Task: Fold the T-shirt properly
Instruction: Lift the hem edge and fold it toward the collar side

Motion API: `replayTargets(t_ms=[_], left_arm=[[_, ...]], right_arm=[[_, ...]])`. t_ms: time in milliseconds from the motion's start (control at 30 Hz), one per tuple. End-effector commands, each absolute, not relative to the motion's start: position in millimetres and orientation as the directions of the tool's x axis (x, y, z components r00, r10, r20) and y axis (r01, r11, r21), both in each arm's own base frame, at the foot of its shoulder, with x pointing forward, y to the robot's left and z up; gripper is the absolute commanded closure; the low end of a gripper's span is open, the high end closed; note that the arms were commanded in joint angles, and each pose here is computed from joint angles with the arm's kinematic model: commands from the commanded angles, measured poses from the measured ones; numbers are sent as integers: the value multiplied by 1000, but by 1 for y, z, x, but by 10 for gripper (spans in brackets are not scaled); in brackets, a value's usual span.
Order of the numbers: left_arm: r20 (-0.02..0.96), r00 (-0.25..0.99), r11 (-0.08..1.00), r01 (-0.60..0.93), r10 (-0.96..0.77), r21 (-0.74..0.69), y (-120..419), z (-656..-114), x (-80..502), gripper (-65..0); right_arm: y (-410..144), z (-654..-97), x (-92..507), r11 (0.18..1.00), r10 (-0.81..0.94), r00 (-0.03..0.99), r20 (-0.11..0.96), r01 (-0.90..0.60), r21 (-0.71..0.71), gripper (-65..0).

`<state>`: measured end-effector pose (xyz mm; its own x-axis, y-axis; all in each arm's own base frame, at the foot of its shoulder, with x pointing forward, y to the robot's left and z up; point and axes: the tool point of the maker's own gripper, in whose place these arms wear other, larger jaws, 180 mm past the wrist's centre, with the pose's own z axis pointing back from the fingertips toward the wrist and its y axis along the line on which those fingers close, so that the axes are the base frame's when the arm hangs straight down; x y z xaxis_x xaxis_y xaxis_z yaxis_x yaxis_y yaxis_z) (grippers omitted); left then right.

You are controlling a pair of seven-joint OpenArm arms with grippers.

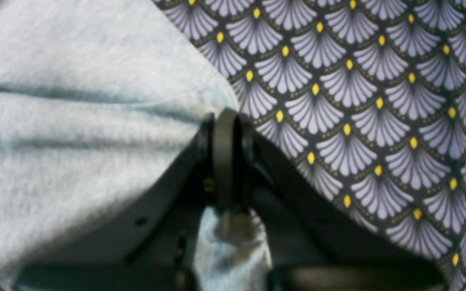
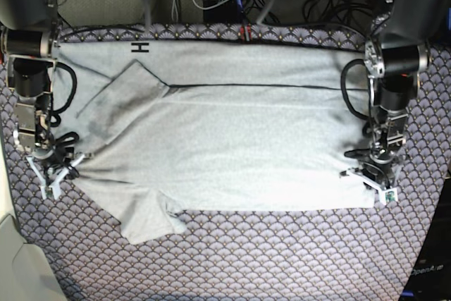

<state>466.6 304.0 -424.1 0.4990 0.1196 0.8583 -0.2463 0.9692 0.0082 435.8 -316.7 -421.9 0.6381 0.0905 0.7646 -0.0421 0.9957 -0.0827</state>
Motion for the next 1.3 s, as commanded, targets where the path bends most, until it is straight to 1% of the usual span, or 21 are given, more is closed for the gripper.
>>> replayTargets(t_ms=[0, 33, 100, 200, 300, 433, 633, 700, 1000, 1100, 1267], left_arm=[[871, 480, 964, -264, 108, 26, 316, -409, 474, -4], [871, 480, 964, -264, 108, 26, 316, -409, 475, -4], [853, 509, 964, -264, 116, 27, 316, -414, 471, -4], [848, 519, 960, -276, 108, 47, 332, -408, 470, -4], [846, 526, 962, -263, 85, 67, 334, -405, 464, -4], [845, 533, 968, -230, 43, 96, 329, -395, 456, -4], [855, 510, 955, -289, 93, 69, 345, -373, 435, -4], [847, 523, 953, -295, 96, 74, 347, -375, 424, -4], [833, 554, 958, -244, 11, 149, 339, -382, 374, -4], [811, 585, 963, -223, 5, 154, 328, -389, 356, -4], [820, 571, 951, -278, 49, 137, 333, -378, 331, -4]], right_arm=[[-327, -404, 446, 994, 102, 612, 784, -34, -103, 0], [-327, -399, 448, 993, 109, 601, 792, -36, -109, 0], [-327, -400, 443, 991, 129, 609, 783, -48, -126, 0], [-331, -387, 434, 980, 191, 611, 768, -75, -185, 0], [-329, -371, 426, 981, 187, 583, 791, -69, -181, 0], [-331, -361, 413, 977, 202, 584, 786, -64, -204, 0], [-335, -352, 392, 971, 223, 577, 786, -55, -235, 0], [-330, -350, 384, 967, 247, 566, 786, -87, -241, 0], [-332, -363, 327, 959, 269, 595, 757, -97, -265, 0], [-321, -364, 312, 957, 282, 591, 755, -115, -267, 0], [-310, -365, 288, 950, 307, 595, 743, -142, -278, 0]])
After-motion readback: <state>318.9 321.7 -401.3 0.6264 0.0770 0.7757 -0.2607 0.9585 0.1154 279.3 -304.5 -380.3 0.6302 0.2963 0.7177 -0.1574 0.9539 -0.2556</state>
